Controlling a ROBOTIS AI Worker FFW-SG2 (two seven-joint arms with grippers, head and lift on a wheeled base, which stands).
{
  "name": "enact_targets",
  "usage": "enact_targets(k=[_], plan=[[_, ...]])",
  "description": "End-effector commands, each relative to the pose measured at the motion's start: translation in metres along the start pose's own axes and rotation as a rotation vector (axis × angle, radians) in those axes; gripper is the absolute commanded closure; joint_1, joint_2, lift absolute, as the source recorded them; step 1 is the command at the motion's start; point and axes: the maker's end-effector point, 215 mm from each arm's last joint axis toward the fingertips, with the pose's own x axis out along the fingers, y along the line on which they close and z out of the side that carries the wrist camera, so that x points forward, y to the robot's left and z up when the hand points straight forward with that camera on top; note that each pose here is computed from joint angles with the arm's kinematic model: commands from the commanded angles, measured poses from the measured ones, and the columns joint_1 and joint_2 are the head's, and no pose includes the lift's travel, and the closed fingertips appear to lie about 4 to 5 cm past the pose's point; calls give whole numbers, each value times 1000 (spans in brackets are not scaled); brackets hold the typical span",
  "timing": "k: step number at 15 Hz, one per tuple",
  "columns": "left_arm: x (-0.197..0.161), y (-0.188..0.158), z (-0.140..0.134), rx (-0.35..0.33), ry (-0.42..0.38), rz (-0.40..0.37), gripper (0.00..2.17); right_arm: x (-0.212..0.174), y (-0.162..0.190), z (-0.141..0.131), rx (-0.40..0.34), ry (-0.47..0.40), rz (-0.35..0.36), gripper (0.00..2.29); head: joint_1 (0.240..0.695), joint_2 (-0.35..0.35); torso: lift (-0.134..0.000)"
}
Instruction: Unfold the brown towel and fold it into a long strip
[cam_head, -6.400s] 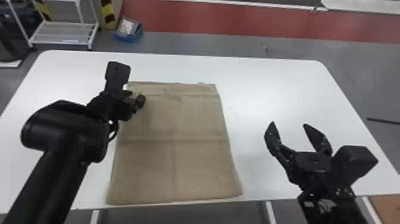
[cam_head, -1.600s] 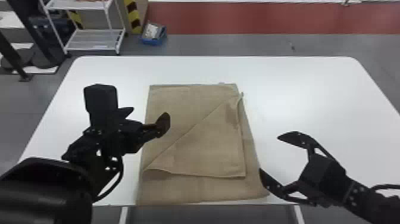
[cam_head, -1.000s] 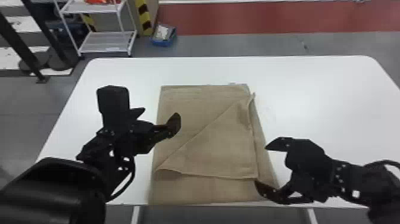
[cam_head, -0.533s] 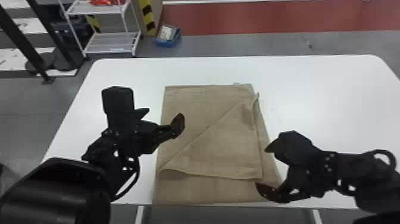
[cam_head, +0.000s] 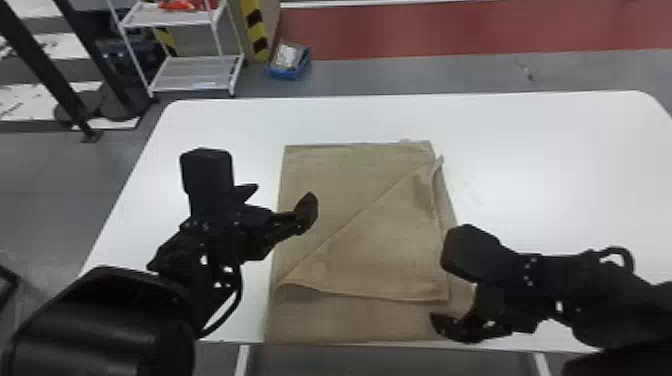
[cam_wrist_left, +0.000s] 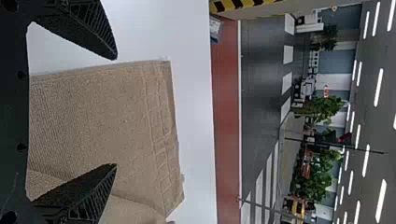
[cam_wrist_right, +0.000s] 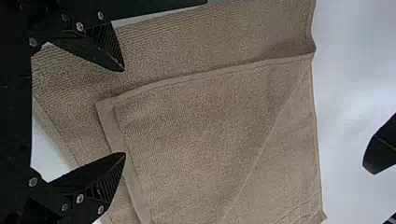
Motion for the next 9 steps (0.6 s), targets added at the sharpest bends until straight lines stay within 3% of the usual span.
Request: enact_targets(k=[1, 9], plan=[[0, 1, -1, 0, 1, 1, 49, 4, 1, 1, -2, 5, 6, 390, 695, 86, -123], [0, 0, -4, -1, 7, 0, 49, 5, -9, 8, 10, -10, -24, 650, 695, 93, -123]])
